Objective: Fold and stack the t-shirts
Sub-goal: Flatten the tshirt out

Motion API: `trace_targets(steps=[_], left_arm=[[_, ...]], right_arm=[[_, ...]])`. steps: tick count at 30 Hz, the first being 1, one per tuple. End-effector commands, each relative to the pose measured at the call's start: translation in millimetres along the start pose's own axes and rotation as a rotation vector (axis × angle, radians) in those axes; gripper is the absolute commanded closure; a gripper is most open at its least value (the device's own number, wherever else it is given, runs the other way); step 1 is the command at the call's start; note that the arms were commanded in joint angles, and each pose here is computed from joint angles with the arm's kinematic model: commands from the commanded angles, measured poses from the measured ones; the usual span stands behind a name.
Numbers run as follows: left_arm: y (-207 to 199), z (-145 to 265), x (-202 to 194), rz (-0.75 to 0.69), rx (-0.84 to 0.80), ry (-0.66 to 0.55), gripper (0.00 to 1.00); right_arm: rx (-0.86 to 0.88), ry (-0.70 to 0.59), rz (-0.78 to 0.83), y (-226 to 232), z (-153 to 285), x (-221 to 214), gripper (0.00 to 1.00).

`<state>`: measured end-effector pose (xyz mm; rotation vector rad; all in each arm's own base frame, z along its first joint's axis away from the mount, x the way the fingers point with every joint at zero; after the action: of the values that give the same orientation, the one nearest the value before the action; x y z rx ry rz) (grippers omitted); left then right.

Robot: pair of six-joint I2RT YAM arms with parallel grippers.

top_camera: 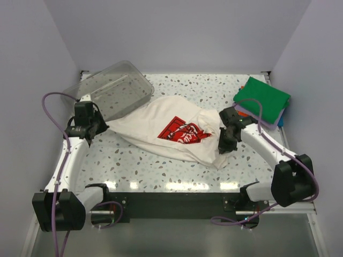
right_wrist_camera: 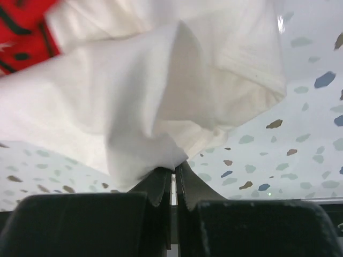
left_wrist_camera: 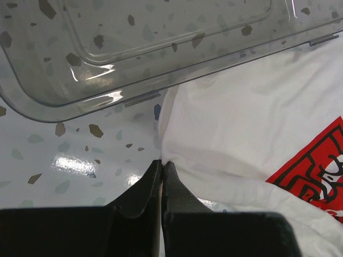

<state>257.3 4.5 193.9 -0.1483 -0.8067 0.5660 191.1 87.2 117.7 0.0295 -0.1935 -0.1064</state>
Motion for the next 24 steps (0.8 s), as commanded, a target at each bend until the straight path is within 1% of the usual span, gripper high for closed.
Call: trace_targets(steps=[1, 3, 4, 6, 9, 10, 12, 13, 14, 15, 16, 18, 19, 20, 21, 22, 23, 24], left_arm=[[-4.4, -1.7, 11.4, -0.035, -0.036, -0.042, 1.00], [-4.6, -3.1, 14.6, -0.048, -0.032, -0.046, 1.00], [-5.5, -2.8, 15.8, -0.058, -0.035, -0.046, 1.00], [-8.2, -0.9, 19.2, -0.058, -0.047, -0.050, 1.00], [-18.0, 5.8, 27.2, -0.052, -0.103, -0.078, 1.00], [-21.2, 9.7, 31.2, -0.048, -0.118, -0.092, 1.00], [-33.9, 20.3, 45.7, -0.043, -0.176, -0.123, 1.00], [-40.1, 24.7, 51.2, -0.039, -0.204, -0.134, 1.00], [-48.0, 29.9, 57.5, -0.038, -0.251, -0.144, 1.00], [-57.3, 40.3, 70.4, -0.038, -0.290, -0.180, 1.00], [-64.0, 46.2, 78.2, -0.035, -0.320, -0.198, 1.00], [-81.9, 69.1, 101.9, -0.050, -0.402, -0.267, 1.00], [-86.7, 77.5, 111.0, -0.054, -0.422, -0.295, 1.00], [-92.8, 86.8, 119.3, -0.060, -0.450, -0.323, 1.00], [-102.3, 107.3, 134.8, -0.067, -0.491, -0.380, 1.00], [-106.6, 117.4, 142.0, -0.064, -0.512, -0.406, 1.00], [-114.7, 138.0, 154.0, -0.070, -0.558, -0.457, 1.00], [-118.5, 148.8, 158.9, -0.069, -0.582, -0.479, 1.00]], right_arm=[[0.033, -0.099, 0.061, 5.9, 52.9, 26.8, 1.00], [0.015, -0.114, 0.086, 5.1, 65.3, 34.4, 1.00], [0.021, -0.150, 0.089, 7.9, 78.9, 44.4, 1.00], [0.006, -0.155, 0.108, 6.4, 90.5, 48.0, 1.00], [0.010, -0.233, 0.123, 8.0, 116.3, 63.4, 1.00], [0.017, -0.288, 0.122, 9.7, 133.6, 73.8, 1.00], [-0.003, -0.320, 0.138, 6.7, 151.2, 82.2, 1.00], [0.016, -0.394, 0.127, 7.4, 175.5, 93.4, 1.00], [0.013, -0.410, 0.137, 5.5, 186.1, 95.8, 1.00], [0.018, -0.441, 0.137, 4.8, 197.8, 100.6, 1.00], [0.029, -0.522, 0.122, 3.9, 224.2, 111.0, 1.00], [0.017, -0.578, 0.121, -0.8, 249.4, 115.3, 1.00], [0.018, -0.668, 0.101, -3.8, 277.6, 121.8, 1.00], [0.017, -0.697, 0.103, -6.2, 290.0, 121.4, 1.00], [0.022, -0.741, 0.097, -7.8, 303.8, 122.2, 1.00], [0.040, -0.831, 0.081, -10.6, 330.1, 122.2, 1.00], [0.054, -0.880, 0.077, -11.8, 343.8, 120.8, 1.00], [0.066, -0.930, 0.070, -13.5, 356.5, 119.0, 1.00]])
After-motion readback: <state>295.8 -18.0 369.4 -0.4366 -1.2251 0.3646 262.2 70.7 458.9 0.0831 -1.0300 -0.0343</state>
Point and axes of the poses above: each gripper's point midway between its finger pads, its own z axis back along the fingers, its own y axis along the line the jaws close on, x = y × z, the point moved 6 cm from there along z, back along the fingers, and after that the axes turned 8 degrees about z, right-handed, at the moved point
